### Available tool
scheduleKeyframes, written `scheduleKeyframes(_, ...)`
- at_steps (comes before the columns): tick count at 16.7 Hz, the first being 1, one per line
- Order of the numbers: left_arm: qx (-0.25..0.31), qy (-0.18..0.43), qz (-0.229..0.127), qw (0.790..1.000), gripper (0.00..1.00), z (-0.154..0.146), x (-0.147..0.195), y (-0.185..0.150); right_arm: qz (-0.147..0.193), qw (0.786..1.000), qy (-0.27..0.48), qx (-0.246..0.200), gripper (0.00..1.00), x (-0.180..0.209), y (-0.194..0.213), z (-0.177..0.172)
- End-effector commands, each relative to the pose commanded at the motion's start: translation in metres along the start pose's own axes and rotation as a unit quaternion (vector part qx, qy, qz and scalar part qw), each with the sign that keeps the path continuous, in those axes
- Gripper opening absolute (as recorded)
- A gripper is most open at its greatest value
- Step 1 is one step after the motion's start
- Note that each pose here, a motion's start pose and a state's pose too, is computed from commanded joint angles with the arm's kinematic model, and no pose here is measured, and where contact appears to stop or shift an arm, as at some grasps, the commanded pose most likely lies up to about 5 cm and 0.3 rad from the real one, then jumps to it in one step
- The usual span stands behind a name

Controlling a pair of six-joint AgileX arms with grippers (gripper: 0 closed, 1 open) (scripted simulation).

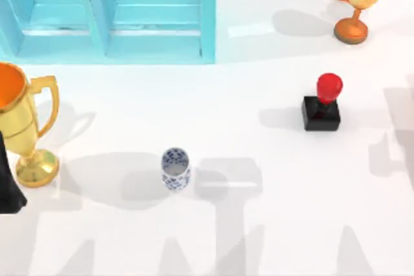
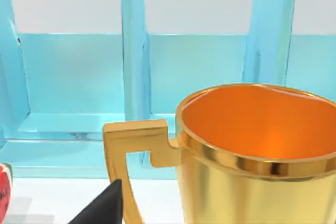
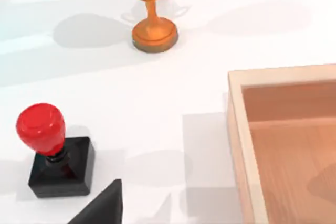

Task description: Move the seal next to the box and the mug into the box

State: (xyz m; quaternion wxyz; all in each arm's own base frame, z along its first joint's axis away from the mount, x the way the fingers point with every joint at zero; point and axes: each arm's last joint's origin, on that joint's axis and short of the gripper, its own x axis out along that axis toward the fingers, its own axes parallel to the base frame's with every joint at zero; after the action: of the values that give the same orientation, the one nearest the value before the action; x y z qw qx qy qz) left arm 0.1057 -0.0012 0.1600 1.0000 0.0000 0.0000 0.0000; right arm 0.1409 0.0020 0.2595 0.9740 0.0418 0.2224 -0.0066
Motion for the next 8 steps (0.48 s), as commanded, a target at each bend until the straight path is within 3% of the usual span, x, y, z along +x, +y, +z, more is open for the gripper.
scheduleKeyframes(4,0.0,0.0,0.0,1.0,1.0,0.0,0.0,0.0,-0.002,0.99,0.138,0.016,1.0,0.031,0.015,0.066)
scheduleKeyframes(8,0.0,0.0,0.0,1.0,1.0,0.0,0.0,0.0,-0.006,0.961,0.277,0.02,1.0,0.096,0.041,0.115)
